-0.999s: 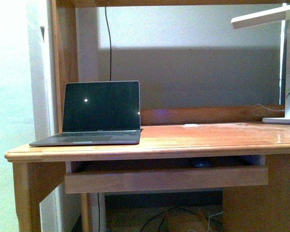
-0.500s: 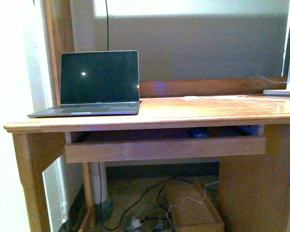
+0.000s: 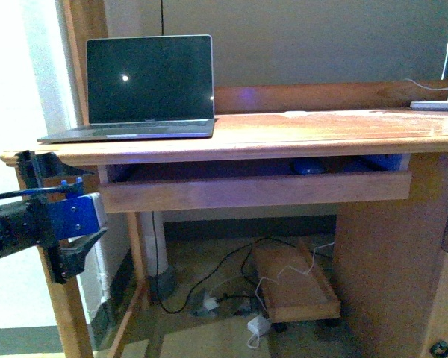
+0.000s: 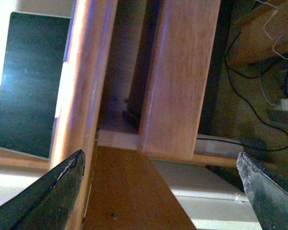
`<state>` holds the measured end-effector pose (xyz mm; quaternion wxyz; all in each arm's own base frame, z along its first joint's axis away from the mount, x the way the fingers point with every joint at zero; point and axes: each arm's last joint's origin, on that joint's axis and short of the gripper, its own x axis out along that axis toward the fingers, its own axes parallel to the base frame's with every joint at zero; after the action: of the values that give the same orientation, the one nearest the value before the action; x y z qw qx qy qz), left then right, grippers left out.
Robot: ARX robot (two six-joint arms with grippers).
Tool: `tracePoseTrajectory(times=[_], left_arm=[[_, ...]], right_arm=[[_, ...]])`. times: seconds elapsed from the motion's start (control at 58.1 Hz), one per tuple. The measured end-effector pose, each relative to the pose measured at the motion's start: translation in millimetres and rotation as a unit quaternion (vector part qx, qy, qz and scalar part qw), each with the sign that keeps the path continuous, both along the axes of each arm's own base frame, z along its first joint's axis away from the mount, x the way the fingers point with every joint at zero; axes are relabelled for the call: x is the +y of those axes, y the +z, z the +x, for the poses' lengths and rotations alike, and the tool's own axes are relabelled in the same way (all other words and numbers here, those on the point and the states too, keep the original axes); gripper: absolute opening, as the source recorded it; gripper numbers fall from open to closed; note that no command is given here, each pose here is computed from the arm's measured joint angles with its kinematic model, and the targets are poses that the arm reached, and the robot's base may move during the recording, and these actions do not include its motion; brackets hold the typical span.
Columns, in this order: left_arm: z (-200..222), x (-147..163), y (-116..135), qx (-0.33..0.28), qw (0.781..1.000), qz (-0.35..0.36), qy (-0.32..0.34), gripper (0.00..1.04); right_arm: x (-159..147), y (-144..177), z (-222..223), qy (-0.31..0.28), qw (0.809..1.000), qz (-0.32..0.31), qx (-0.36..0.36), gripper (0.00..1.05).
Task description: Place mouse
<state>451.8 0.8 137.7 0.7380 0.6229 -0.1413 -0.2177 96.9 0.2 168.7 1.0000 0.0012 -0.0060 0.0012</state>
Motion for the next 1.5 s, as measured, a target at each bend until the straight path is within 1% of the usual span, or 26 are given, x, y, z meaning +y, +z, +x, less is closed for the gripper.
tracePoseTrajectory(times=[0.207,0.465,0.689,0.81,0.982,1.068,1.189,1.275,1.378,1.499], left_arm=[[25,-13,-11,-0.001,1.000,0.015,-0.017,0.97],[57,-14,-5,-0.023,0.999,0.028,-0.012,0.97],[70,-14,-19,0.008,0.999,0.037,-0.003,0.97],[71,-18,-22,0.026,0.999,0.035,0.009,0.97],[66,-24,-16,0.085,0.996,0.021,0.033,0.97],[58,-29,-9,0.137,0.989,-0.005,0.046,0.97],[34,-35,4,0.229,0.971,-0.053,0.046,0.97],[14,-37,11,0.280,0.957,-0.073,0.038,0.97],[-13,-43,16,0.326,0.940,-0.101,0.023,0.97],[-36,-53,19,0.362,0.923,-0.128,-0.008,0.97]], right_arm=[[0,0,0,0.000,1.000,0.000,0.000,0.97],[0,0,0,0.000,1.000,0.000,0.000,0.97],[0,0,0,0.000,1.000,0.000,0.000,0.97],[0,0,0,0.000,1.000,0.000,0.000,0.97],[0,0,0,0.000,1.000,0.000,0.000,0.97],[0,0,0,0.000,1.000,0.000,0.000,0.97],[0,0,0,0.000,1.000,0.000,0.000,0.97],[0,0,0,0.000,1.000,0.000,0.000,0.97],[0,0,0,0.000,1.000,0.000,0.000,0.97],[0,0,0,0.000,1.000,0.000,0.000,0.97]])
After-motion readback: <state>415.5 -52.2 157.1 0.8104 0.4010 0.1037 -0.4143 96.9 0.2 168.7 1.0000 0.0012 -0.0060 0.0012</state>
